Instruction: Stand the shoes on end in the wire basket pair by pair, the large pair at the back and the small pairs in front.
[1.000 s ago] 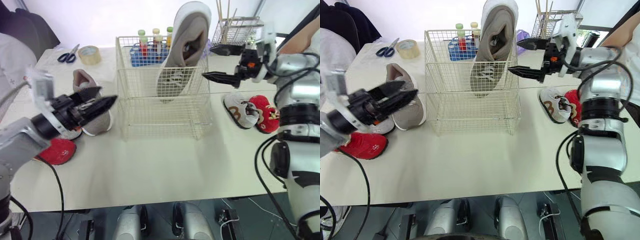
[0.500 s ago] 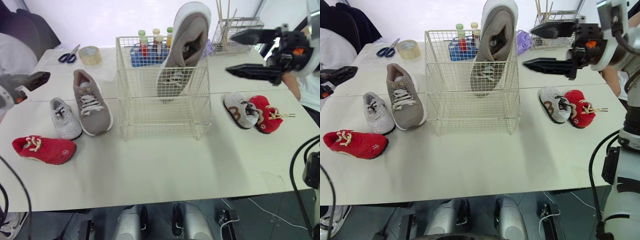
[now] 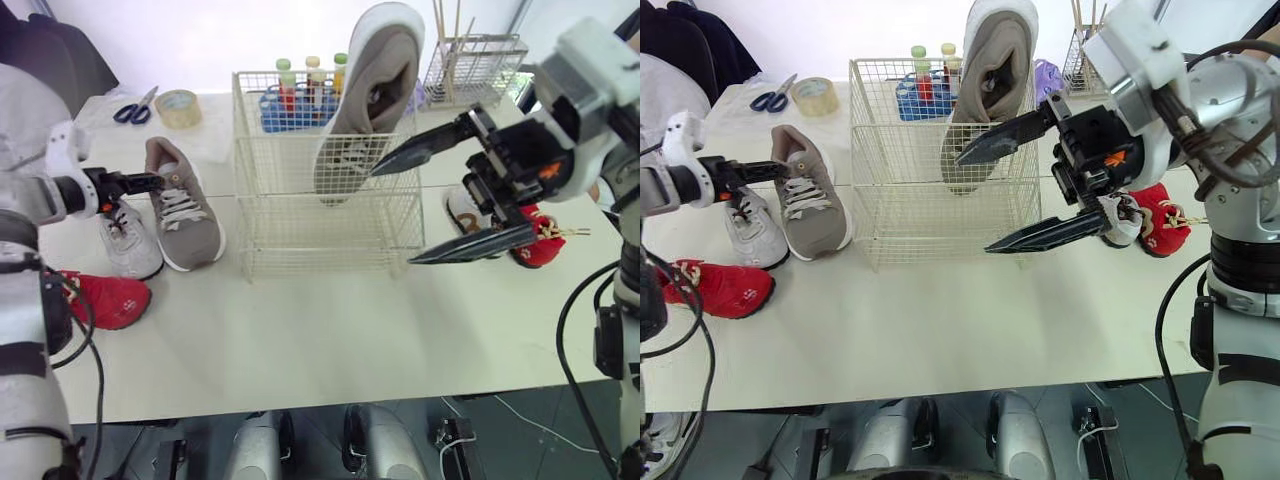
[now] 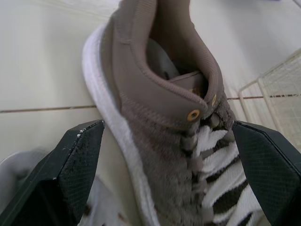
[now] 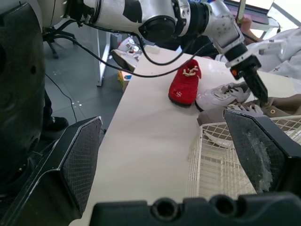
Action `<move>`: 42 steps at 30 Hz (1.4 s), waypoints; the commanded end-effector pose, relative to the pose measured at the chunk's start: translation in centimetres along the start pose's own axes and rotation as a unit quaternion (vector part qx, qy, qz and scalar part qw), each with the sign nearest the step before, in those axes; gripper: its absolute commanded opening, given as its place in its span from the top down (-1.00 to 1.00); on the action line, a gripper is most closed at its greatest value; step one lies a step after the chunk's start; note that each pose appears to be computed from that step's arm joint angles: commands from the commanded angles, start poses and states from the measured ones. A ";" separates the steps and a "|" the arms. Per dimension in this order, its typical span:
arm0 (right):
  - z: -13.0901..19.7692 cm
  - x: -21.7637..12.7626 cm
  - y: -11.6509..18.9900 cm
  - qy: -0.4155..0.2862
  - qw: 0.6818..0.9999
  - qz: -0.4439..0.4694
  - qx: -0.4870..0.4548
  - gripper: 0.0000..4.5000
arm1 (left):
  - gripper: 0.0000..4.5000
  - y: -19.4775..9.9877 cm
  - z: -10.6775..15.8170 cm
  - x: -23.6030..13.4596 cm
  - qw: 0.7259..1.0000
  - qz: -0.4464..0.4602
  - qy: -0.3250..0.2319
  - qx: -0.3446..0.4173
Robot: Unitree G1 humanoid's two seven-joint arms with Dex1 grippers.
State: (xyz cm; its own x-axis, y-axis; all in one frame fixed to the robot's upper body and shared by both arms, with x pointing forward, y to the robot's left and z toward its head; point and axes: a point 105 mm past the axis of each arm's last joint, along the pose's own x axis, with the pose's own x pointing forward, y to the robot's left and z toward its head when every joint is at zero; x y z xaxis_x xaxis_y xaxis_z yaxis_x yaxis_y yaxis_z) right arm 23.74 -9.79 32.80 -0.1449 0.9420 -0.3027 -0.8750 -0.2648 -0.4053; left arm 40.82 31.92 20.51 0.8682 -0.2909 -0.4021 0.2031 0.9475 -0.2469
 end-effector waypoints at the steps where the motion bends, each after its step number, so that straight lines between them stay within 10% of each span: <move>1: 1.0 -0.4 0.5 0.015 0.999 -0.003 -0.028 -1.00 | -0.99 0.7 0.0 0.2 0.999 0.040 0.011 0.029; 6: 1.5 -0.7 1.6 0.032 0.999 0.012 -0.024 -1.00 | -0.62 0.0 -0.3 1.4 0.999 0.032 0.000 0.021; 13: 0.7 -0.5 1.0 0.046 0.999 -0.017 -0.020 -1.00 | 0.77 -0.9 0.5 2.0 0.999 0.014 -0.038 -0.006; 18: 0.8 -1.3 -0.3 0.034 0.996 -0.076 -0.012 -1.00 | 0.77 -1.7 5.7 0.2 0.986 -0.008 -0.168 -0.005; 22: 1.3 -2.9 -0.9 0.030 0.990 -0.135 0.005 -1.00 | 0.77 -3.3 14.9 -5.7 0.924 0.009 -0.381 0.042; 27: 2.2 -4.1 -0.9 0.022 0.984 -0.174 0.014 -1.00 | 0.77 -10.0 20.0 -11.2 0.853 -0.023 -0.478 0.210; 34: 1.6 -4.3 -1.2 0.023 0.981 -0.194 0.024 -1.00 | 0.77 -19.6 19.9 -12.5 0.768 -0.121 -0.550 0.306; 42: 1.2 -4.9 -0.9 0.037 0.974 -0.220 0.038 -1.00 | 0.77 -23.6 17.5 -7.8 0.745 -0.139 -0.553 0.347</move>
State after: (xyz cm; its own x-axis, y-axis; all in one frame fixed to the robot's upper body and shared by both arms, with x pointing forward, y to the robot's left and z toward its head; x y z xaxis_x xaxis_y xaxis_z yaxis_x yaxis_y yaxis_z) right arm 25.53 -13.36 34.62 0.2494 0.9491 -0.1924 -0.9026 0.1558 -0.4012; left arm 38.46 14.44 43.37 0.5720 -0.5728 0.5871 0.3684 0.8190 0.4400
